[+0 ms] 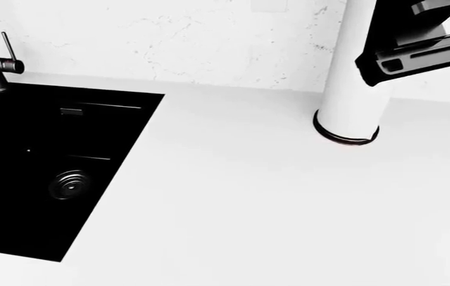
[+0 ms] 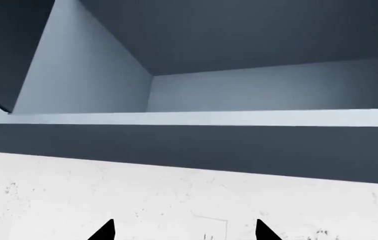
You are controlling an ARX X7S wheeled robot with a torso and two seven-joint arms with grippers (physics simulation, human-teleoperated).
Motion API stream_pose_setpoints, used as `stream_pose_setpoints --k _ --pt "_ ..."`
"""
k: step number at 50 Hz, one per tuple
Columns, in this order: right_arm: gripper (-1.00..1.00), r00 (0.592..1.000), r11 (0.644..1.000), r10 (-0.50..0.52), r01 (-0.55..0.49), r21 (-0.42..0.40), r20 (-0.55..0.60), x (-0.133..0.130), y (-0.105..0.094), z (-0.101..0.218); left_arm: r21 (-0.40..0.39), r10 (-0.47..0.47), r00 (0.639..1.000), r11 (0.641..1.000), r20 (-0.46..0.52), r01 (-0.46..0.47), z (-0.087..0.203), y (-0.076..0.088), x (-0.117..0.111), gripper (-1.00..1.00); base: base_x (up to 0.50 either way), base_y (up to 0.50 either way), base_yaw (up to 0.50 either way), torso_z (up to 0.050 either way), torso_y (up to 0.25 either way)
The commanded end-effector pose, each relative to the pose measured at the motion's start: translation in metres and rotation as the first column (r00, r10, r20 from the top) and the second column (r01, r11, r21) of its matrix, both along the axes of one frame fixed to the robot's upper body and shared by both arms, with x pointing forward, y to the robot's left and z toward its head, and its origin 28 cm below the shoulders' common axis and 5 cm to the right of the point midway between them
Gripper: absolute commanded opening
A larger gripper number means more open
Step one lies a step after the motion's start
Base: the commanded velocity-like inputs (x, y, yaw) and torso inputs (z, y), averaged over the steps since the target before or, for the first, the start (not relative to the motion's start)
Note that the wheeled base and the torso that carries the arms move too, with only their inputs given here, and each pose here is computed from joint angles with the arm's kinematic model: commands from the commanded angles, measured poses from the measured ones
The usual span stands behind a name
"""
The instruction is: Pick the mango, radish from the counter and place them in the cabinet. Then close the cabinet.
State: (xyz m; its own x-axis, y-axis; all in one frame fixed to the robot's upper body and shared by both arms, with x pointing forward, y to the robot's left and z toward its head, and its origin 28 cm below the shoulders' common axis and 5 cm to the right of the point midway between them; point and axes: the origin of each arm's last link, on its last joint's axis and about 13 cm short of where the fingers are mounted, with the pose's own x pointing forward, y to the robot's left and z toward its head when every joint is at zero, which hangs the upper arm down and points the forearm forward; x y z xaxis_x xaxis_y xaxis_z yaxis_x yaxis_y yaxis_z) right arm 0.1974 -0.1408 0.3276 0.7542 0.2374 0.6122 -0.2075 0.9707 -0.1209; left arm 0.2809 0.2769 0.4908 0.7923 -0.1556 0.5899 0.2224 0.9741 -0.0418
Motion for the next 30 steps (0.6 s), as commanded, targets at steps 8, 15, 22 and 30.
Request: stream_pose_setpoints --k 8,15,22,30 --pt "1.00 1.000 1.000 0.008 -0.008 0.007 -0.003 0.002 0.002 -0.003 0.242 -0.485 0.873 0.842 -0.053 0.483 -0.003 -0.078 0.000 1.00 0.00 0.00 0.00 0.004 0.000" --pt "1.00 1.000 1.000 0.007 -0.007 0.008 -0.002 0.002 0.001 -0.003 0.319 -0.533 0.844 0.792 -0.053 0.520 -0.006 -0.084 -0.008 1.00 0.00 0.00 0.00 0.003 0.000" --pt "1.00 1.000 1.000 0.006 -0.006 0.010 -0.001 0.001 0.001 -0.003 0.355 -0.564 0.824 0.761 -0.051 0.543 -0.007 -0.088 -0.015 1.00 0.00 0.00 0.00 0.000 0.000" --pt "1.00 1.000 1.000 0.006 -0.006 0.011 -0.003 0.002 0.001 -0.004 0.370 -0.600 0.799 0.736 -0.033 0.567 -0.006 -0.091 -0.023 1.00 0.00 0.00 0.00 0.000 0.000"
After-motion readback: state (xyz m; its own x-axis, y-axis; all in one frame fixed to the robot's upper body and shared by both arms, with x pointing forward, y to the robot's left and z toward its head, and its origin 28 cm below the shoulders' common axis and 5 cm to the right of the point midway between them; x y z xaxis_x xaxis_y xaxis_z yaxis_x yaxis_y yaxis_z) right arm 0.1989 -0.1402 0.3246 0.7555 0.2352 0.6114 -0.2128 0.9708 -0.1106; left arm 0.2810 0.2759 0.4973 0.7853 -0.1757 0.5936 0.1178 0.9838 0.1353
